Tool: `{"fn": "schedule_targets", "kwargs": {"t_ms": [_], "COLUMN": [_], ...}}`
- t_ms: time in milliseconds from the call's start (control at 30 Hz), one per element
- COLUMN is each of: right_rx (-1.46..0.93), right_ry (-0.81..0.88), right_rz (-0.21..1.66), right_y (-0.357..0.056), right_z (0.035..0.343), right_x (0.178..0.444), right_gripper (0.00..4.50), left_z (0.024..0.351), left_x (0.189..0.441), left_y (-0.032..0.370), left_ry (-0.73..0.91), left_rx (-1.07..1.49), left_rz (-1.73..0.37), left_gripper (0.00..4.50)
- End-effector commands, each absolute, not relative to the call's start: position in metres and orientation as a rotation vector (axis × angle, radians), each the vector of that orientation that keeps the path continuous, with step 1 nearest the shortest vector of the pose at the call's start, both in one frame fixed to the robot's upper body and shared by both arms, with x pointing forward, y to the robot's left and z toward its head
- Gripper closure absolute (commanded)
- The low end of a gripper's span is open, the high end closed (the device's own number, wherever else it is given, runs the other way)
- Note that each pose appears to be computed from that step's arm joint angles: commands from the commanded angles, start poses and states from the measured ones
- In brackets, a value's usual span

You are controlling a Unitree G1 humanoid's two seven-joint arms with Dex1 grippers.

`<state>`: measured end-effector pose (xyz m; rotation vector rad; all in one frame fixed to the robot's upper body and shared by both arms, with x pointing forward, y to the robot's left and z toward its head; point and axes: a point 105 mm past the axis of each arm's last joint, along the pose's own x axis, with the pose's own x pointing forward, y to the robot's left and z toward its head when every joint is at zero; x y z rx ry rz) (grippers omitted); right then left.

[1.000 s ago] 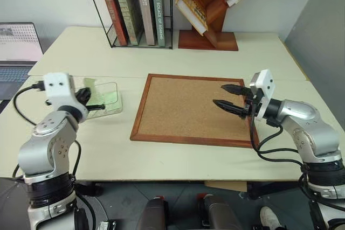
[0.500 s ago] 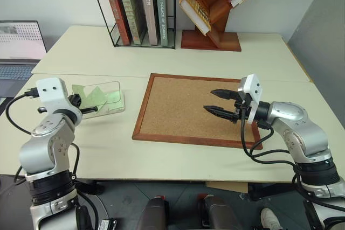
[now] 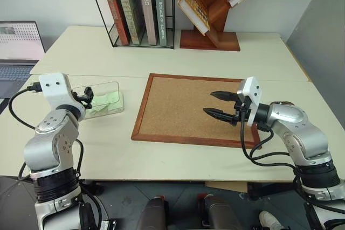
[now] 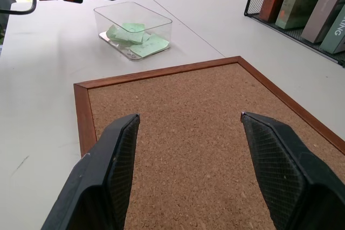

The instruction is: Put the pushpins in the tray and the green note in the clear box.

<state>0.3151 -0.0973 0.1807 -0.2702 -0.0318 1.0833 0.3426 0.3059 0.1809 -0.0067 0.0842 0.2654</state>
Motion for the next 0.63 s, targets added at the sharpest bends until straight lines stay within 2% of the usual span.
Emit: {"fn": "schedule_targets", "kwargs": {"t_ms": [33,233,367,467,633], "right_rx": [-0.295,-0.279,-0.278,-0.288,-0.293], "right_ry": [-0.082,-0.058,-0.020,0.001,0.008], "right_rz": [1.076,1.012,0.928,0.838,0.752], "right_y": [-0.097,-0.110,-0.129,-0.142,-0.148], "right_z": [0.192,0.185,0.175,0.168,0.160], "right_x": [0.311,0.303,0.295,0.293,0.289], "right_gripper": [1.35,1.35,1.35,1.35,1.35], "left_z": [0.211,0.200,0.186,0.175,0.157], "left_x": [0.342,0.339,0.323,0.311,0.301], "left_y": [0.274,0.208,0.168,0.157,0.155], "left_ry": [-0.057,-0.023,0.014,0.053,0.106], "left_rx": [0.058,0.169,0.195,0.219,0.229], "left_rz": [0.121,-0.170,-0.437,-0.589,-0.696], "left_gripper": [1.15,1.15,1.15,1.15,1.15]}}
